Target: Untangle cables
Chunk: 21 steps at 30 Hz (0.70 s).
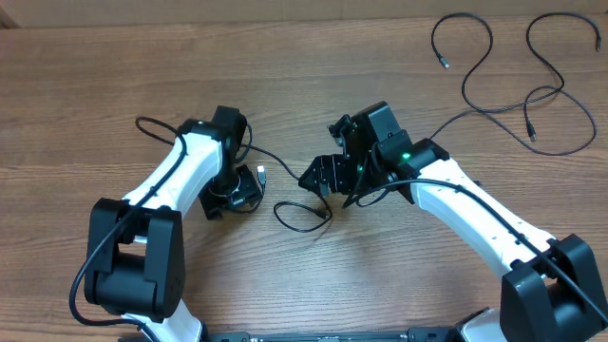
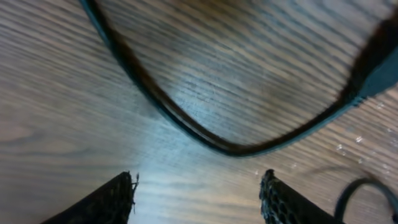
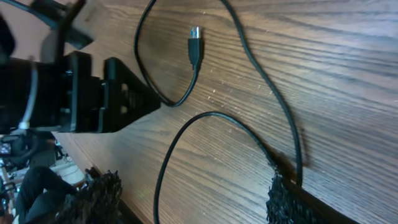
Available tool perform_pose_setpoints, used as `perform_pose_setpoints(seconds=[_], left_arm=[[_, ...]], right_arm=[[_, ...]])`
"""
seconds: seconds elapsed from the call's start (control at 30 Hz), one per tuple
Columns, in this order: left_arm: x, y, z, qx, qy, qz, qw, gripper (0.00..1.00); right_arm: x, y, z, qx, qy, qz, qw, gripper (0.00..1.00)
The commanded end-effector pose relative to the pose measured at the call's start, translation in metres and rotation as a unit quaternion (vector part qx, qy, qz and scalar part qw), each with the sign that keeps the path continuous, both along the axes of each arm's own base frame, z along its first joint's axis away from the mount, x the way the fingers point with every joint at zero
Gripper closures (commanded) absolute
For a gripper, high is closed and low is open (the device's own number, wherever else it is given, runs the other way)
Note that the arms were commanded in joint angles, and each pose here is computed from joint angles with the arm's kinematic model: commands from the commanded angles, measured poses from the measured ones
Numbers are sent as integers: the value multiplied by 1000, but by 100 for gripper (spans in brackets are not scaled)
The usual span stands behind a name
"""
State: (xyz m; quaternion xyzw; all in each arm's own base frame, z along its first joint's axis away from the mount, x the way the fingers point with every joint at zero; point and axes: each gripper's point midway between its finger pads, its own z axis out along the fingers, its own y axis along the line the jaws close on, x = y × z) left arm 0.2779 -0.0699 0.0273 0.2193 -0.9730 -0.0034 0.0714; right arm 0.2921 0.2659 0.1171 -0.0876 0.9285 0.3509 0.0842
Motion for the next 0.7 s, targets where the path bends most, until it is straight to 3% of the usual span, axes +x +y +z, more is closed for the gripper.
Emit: perform_pose_setpoints(seconds=[0.0, 0.27, 0.67], left_arm=[[-8, -3, -8, -4, 1, 51, 999, 37], [-10, -1, -22, 10, -5, 155, 988, 36], [18, -7, -28, -13, -64, 167, 984, 40]], right_arm=[[-5, 6, 0, 4, 1, 11, 1000, 23], [-4, 6, -1, -2, -2, 9, 1000, 24], [-6, 4, -3, -6, 3, 9, 1000, 23]])
